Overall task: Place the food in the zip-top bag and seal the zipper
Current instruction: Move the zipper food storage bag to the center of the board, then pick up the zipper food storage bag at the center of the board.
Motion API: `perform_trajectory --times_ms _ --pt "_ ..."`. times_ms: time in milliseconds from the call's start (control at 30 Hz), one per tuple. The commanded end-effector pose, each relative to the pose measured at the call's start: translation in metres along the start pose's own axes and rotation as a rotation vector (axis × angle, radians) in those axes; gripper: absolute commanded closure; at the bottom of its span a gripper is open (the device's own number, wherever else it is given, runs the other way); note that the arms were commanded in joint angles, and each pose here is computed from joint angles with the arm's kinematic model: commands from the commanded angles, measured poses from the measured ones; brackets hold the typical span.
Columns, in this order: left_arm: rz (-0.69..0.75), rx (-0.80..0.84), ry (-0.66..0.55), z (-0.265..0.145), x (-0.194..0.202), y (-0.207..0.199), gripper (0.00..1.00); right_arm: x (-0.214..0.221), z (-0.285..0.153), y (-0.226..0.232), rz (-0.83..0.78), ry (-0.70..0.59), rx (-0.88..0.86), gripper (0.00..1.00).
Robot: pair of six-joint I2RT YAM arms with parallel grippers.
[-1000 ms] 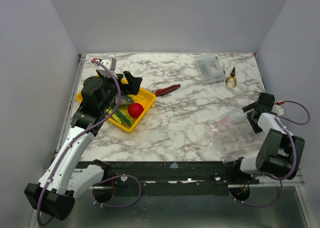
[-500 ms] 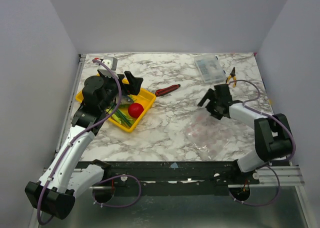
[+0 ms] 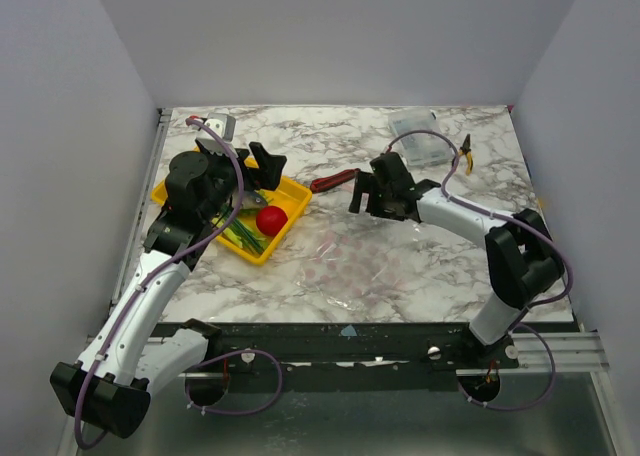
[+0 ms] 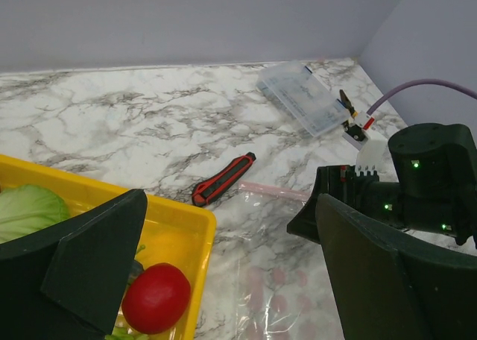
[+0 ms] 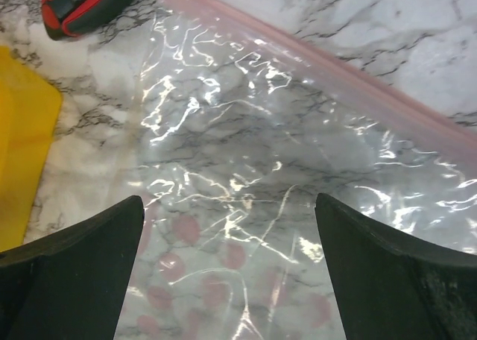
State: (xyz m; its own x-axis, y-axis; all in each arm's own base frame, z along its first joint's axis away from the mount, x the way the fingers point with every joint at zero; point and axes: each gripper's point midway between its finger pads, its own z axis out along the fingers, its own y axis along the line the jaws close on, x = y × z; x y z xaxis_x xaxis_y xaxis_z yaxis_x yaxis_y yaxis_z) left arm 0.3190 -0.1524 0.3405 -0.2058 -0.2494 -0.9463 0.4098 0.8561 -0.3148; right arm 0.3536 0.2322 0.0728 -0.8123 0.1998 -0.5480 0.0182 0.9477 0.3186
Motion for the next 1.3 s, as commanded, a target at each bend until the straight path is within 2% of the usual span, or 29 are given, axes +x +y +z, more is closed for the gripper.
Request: perform_trajectory --times_ms 0,267,333,467,633,867,1000,1133,1267 --pt "0.0 0.03 0.015 -0.001 0.001 -0.007 0.01 -0.032 -0.01 -0.035 -0.123 -0.048 0.083 0.0" --pt "-0.002 0.058 0.035 0.001 0.007 -0.011 0.01 -0.074 0.018 -0.063 -0.192 0.02 -0.095 0.0" --pt "-0.004 0.064 0.046 0.003 0.009 -0.012 0.01 -0.072 0.027 -0.063 -0.189 0.072 -0.203 0.01" --pt "-0.011 0.079 0.065 0.005 0.013 -0.014 0.02 -0.061 0.026 -0.045 -0.167 0.171 -0.51 0.1" --pt "-0.022 0.1 0.086 0.008 0.016 -0.018 0.02 -0.045 0.031 -0.039 -0.144 0.252 -0.653 0.17" --pt "-0.032 0.103 0.101 0.01 0.02 -0.018 0.02 -0.023 0.041 -0.037 -0.093 0.329 -0.737 0.38" --pt "-0.037 0.105 0.11 0.012 0.022 -0.018 0.02 -0.019 0.04 -0.031 -0.059 0.357 -0.8 0.62" --pt "-0.04 0.107 0.118 0.013 0.024 -0.018 0.02 -0.019 0.035 -0.026 -0.029 0.355 -0.83 0.63" --pt "-0.051 0.114 0.133 0.015 0.027 -0.02 0.02 -0.019 0.02 -0.018 -0.007 0.345 -0.884 0.72"
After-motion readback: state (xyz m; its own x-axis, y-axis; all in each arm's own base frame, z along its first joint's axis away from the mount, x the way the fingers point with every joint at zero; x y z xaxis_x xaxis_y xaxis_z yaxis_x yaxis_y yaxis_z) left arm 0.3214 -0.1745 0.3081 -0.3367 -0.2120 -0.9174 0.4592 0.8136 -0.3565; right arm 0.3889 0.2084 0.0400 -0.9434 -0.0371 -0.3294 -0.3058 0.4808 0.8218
